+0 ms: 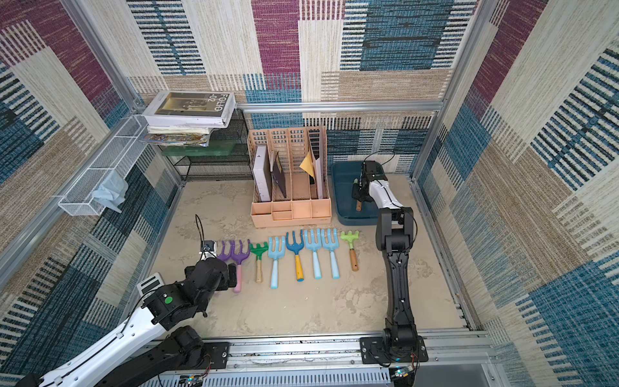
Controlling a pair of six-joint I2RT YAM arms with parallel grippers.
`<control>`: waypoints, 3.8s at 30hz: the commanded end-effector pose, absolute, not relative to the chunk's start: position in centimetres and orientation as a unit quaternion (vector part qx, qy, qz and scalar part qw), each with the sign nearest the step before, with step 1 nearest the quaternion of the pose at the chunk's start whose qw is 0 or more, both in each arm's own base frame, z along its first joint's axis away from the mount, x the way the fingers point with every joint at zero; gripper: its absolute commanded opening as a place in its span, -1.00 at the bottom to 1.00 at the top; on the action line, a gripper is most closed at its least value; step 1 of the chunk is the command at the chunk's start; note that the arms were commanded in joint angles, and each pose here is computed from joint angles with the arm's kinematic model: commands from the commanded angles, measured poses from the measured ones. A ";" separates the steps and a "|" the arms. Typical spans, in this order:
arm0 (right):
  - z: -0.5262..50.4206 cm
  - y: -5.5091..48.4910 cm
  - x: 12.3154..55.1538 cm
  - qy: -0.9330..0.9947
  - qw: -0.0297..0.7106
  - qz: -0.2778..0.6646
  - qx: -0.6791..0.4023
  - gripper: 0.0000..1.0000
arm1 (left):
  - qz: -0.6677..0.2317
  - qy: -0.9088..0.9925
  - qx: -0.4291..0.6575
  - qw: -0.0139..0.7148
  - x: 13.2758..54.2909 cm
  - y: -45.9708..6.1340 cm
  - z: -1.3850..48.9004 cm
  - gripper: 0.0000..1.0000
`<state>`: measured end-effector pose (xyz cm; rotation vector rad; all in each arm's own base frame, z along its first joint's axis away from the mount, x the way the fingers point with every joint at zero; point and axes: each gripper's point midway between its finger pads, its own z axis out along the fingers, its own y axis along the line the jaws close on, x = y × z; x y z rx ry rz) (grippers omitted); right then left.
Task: Take the hand rake out of the storage box
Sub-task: Pick up the rake from the storage box, then place the rake at the center of the board.
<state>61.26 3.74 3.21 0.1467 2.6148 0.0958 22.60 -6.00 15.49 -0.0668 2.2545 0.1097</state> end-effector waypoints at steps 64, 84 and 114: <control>6.5 5.1 29.3 0.982 0.180 -0.049 0.018 -1.00 | 0.004 0.893 -0.037 0.449 22.2 -6.2 16.1 0.98; 1.3 0.5 32.3 0.988 0.113 -0.091 0.047 -0.34 | 0.008 0.893 -0.039 0.449 22.1 -6.0 16.0 0.98; 1.4 1.5 33.8 0.990 0.136 -0.045 0.014 -0.59 | 0.001 0.891 -0.040 0.452 22.0 -6.0 16.2 0.98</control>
